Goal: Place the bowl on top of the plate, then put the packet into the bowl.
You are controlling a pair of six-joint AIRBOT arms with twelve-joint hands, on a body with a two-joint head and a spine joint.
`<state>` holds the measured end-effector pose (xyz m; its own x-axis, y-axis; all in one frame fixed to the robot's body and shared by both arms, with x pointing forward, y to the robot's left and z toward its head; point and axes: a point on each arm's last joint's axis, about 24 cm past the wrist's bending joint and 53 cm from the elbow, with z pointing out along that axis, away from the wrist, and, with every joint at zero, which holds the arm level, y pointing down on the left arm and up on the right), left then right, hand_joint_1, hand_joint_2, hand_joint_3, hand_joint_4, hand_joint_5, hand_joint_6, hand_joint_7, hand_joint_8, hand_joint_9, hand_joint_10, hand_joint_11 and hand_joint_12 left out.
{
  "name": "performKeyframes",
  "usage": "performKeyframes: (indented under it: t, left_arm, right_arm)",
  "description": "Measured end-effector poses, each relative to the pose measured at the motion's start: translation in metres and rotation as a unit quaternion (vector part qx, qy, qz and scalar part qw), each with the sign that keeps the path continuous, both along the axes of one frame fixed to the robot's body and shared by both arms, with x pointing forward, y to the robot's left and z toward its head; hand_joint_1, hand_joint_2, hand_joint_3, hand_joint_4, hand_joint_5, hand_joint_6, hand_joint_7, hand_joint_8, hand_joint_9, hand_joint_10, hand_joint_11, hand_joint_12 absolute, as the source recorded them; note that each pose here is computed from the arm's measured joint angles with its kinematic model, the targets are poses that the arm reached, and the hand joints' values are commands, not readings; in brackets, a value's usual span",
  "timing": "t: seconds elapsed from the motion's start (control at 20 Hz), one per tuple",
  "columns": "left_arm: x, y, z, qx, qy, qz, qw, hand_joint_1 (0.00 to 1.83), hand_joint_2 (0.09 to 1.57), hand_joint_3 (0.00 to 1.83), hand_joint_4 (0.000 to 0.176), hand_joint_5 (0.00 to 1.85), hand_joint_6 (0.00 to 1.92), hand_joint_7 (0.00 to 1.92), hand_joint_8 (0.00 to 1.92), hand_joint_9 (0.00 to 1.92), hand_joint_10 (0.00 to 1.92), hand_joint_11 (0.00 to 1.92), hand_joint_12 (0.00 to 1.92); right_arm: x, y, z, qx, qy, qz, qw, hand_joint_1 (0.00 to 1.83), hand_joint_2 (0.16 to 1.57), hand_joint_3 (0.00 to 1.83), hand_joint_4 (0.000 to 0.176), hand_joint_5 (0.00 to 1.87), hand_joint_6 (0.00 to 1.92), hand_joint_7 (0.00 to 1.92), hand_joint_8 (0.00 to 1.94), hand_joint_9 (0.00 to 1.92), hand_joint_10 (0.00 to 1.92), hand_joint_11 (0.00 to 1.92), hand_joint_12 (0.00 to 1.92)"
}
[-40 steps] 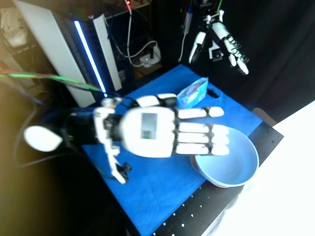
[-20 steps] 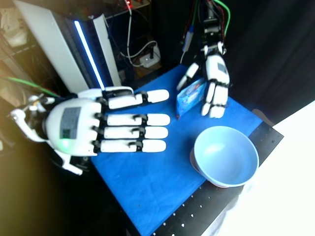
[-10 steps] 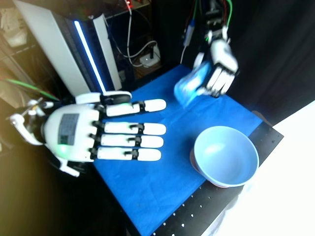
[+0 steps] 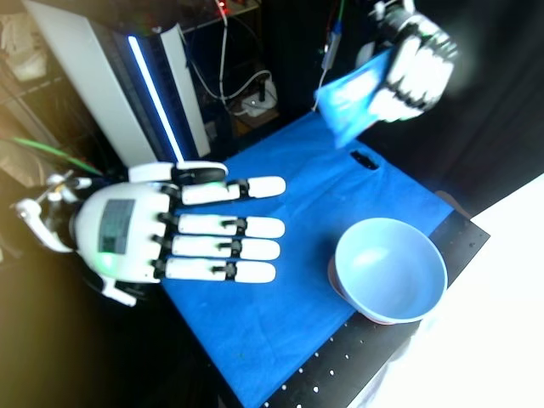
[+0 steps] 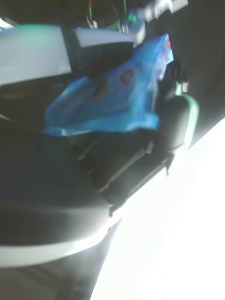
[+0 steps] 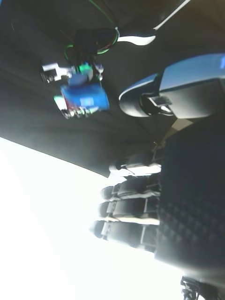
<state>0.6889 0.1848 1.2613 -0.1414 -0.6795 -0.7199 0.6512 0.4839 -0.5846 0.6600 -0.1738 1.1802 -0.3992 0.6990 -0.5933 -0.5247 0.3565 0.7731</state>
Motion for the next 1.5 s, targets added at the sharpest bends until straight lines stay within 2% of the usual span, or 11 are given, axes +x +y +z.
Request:
performKeyframes:
  t: [0.15, 0.3, 0.55, 0.7, 0.8, 0.9, 0.95, 1.05, 1.1, 1.4, 1.5]
  left_arm:
    - [0.032, -0.017, -0.009, 0.015, 0.025, 0.011, 0.9995, 1.32, 1.02, 0.0, 0.0, 1.21, 0.43, 1.21, 0.77, 1.19, 0.92, 1.05, 1.33]
    - [0.063, -0.031, -0.015, 0.03, 0.049, 0.025, 0.9981, 1.3, 1.01, 0.0, 0.0, 1.2, 0.46, 1.32, 0.58, 1.36, 0.62, 1.18, 1.17]
    - [0.104, -0.049, -0.052, 0.063, 0.117, 0.052, 0.9898, 1.28, 1.08, 0.0, 0.0, 1.07, 0.61, 1.08, 1.06, 1.17, 0.96, 1.06, 1.39]
    - [0.119, -0.06, -0.07, 0.08, 0.149, 0.062, 0.9836, 1.27, 1.1, 0.0, 0.0, 0.98, 0.76, 1.07, 1.07, 1.08, 0.98, 0.9, 1.47]
    - [0.124, -0.065, -0.074, 0.086, 0.157, 0.063, 0.9819, 1.26, 1.1, 0.0, 0.0, 0.94, 0.86, 1.1, 0.97, 1.12, 0.59, 0.84, 1.26]
    - [0.129, -0.069, -0.08, 0.093, 0.166, 0.067, 0.9794, 1.26, 1.12, 0.0, 0.0, 0.89, 0.92, 1.08, 1.02, 1.13, 0.38, 0.75, 1.28]
    - [0.131, -0.071, -0.081, 0.094, 0.169, 0.069, 0.9787, 1.03, 1.09, 0.0, 0.0, 0.86, 0.34, 0.99, 0.56, 1.06, 0.35, 0.65, 1.35]
    - [0.137, -0.074, -0.086, 0.102, 0.178, 0.073, 0.9759, 0.98, 1.06, 0.0, 0.0, 0.88, 0.02, 1.03, 0.16, 1.04, 0.35, 0.7, 1.28]
    - [0.138, -0.077, -0.089, 0.105, 0.182, 0.074, 0.9749, 0.95, 1.04, 0.0, 0.0, 0.87, 0.0, 1.05, 0.09, 1.01, 0.38, 0.66, 1.29]
    - [0.138, -0.086, -0.092, 0.111, 0.185, 0.069, 0.974, 0.77, 1.04, 0.0, 0.0, 0.78, 0.0, 1.01, 0.0, 0.77, 0.75, 0.48, 1.48]
    - [0.133, -0.085, -0.092, 0.111, 0.184, 0.065, 0.9745, 0.76, 0.99, 0.0, 0.033, 0.68, 0.0, 0.87, 0.0, 0.73, 0.56, 0.4, 1.37]
  right_arm:
    - [0.0, 0.002, -0.002, 0.0, 0.001, 0.002, 1.0, 0.19, 1.28, 0.0, 0.17, 0.0, 0.0, 0.0, 0.0, 0.0, 0.0, 0.0, 0.0]
    - [0.002, 0.0, -0.003, 0.002, 0.002, -0.002, 1.0, 0.2, 1.28, 0.0, 0.148, 0.0, 0.0, 0.0, 0.0, 0.0, 0.0, 0.0, 0.0]
    - [0.002, 0.007, -0.009, 0.004, 0.005, 0.004, 1.0, 0.14, 1.3, 0.0, 0.129, 0.0, 0.0, 0.0, 0.0, 0.0, 0.0, 0.0, 0.0]
    - [0.002, 0.009, -0.011, 0.004, 0.005, 0.005, 1.0, 0.13, 1.33, 0.01, 0.12, 0.0, 0.0, 0.0, 0.0, 0.0, 0.0, 0.0, 0.0]
    - [0.003, 0.008, -0.011, 0.004, 0.005, 0.004, 1.0, 0.14, 1.34, 0.01, 0.142, 0.0, 0.0, 0.0, 0.0, 0.0, 0.0, 0.0, 0.0]
    - [0.004, 0.008, -0.012, 0.005, 0.006, 0.003, 1.0, 0.13, 1.34, 0.01, 0.124, 0.0, 0.0, 0.0, 0.0, 0.0, 0.0, 0.0, 0.0]
    - [0.003, 0.009, -0.013, 0.004, 0.006, 0.004, 1.0, 0.12, 1.34, 0.01, 0.121, 0.0, 0.0, 0.0, 0.0, 0.0, 0.0, 0.0, 0.0]
    - [0.003, 0.011, -0.014, 0.006, 0.007, 0.006, 0.9999, 0.14, 1.34, 0.0, 0.115, 0.0, 0.0, 0.0, 0.0, 0.0, 0.0, 0.0, 0.0]
    - [0.003, 0.011, -0.015, 0.005, 0.008, 0.006, 0.9999, 0.13, 1.35, 0.01, 0.098, 0.0, 0.0, 0.0, 0.0, 0.0, 0.0, 0.01, 0.0]
    - [0.003, 0.011, -0.015, 0.005, 0.007, 0.006, 0.9999, 0.11, 1.36, 0.0, 0.085, 0.0, 0.0, 0.0, 0.0, 0.0, 0.0, 0.0, 0.0]
    - [0.003, 0.011, -0.015, 0.006, 0.008, 0.006, 0.9999, 0.11, 1.36, 0.0, 0.103, 0.0, 0.0, 0.0, 0.0, 0.0, 0.0, 0.0, 0.0]
